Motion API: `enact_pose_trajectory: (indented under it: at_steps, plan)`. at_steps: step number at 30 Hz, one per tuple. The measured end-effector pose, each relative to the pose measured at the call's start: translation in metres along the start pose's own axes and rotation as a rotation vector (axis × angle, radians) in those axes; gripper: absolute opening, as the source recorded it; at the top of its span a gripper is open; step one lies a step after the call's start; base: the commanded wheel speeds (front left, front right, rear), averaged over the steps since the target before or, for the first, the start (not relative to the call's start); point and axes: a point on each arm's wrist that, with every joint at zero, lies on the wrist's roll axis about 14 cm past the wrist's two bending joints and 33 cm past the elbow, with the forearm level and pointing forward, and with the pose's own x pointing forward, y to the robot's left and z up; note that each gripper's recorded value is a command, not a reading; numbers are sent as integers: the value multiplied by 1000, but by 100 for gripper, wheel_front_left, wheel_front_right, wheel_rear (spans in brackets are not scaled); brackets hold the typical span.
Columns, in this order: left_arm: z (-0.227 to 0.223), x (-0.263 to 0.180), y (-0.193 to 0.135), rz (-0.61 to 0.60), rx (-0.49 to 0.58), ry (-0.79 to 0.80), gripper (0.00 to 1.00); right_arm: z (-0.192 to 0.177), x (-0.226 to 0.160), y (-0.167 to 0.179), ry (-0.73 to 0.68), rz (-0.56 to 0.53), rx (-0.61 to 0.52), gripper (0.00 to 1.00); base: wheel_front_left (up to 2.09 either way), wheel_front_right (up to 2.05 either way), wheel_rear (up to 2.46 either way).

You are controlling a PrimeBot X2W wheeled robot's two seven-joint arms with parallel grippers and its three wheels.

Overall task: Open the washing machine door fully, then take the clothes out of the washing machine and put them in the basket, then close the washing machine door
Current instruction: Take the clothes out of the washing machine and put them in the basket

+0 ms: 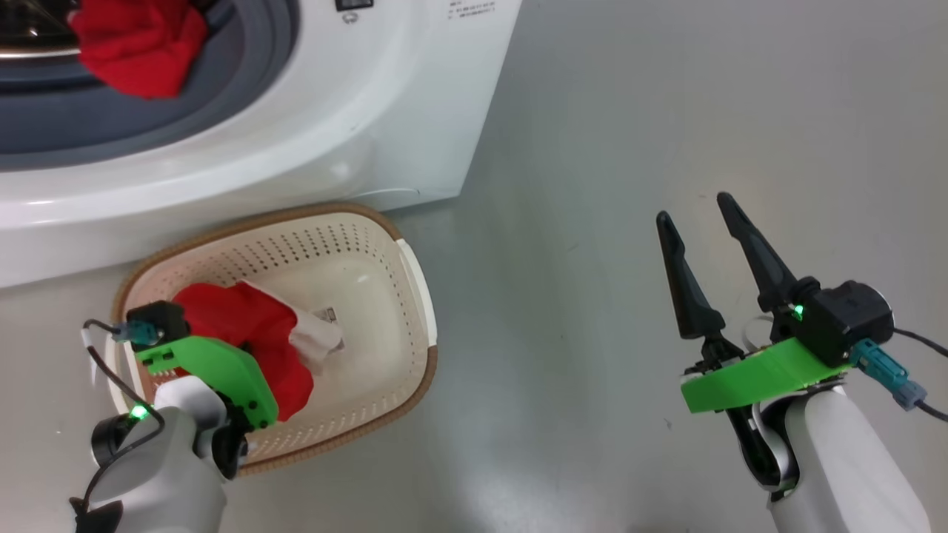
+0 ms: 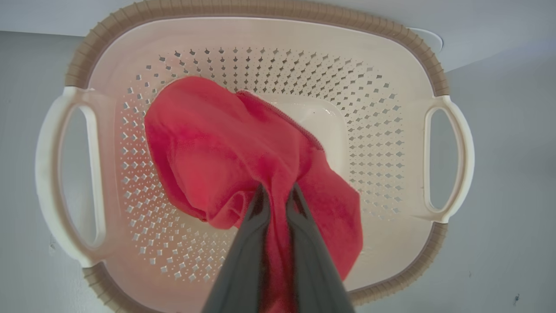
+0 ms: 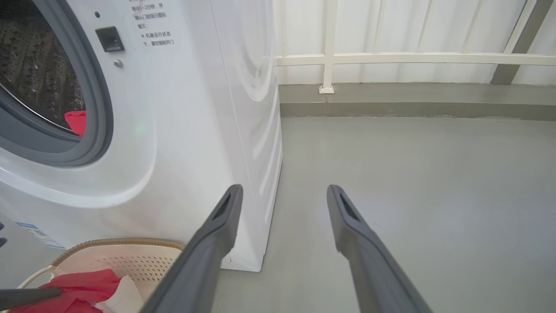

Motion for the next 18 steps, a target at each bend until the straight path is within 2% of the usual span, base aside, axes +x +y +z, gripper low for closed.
enact_pose_trajectory:
  at_steps: [2,4,6,8,9,10,18]
  plan:
    - [-8,6,4,13,0,35,0,-2,5,0,2,2,2,100,0,0,0]
    - [-13,8,7,18,-6,63,15,-4,5,-2,9,-2,1,100,0,0,0]
    - [-15,10,9,24,-5,69,23,-6,4,-3,15,-5,0,100,0,0,0]
    - [-16,11,10,30,-2,73,39,-8,4,-4,19,-7,0,100,0,0,0]
    - [-16,11,10,33,-1,74,50,-8,4,-4,20,-7,0,100,0,0,0]
    - [-15,11,11,38,-1,69,100,-9,5,-4,21,-7,0,100,0,0,0]
    - [4,2,5,24,-2,-38,100,-3,4,-1,9,-1,5,100,0,0,0]
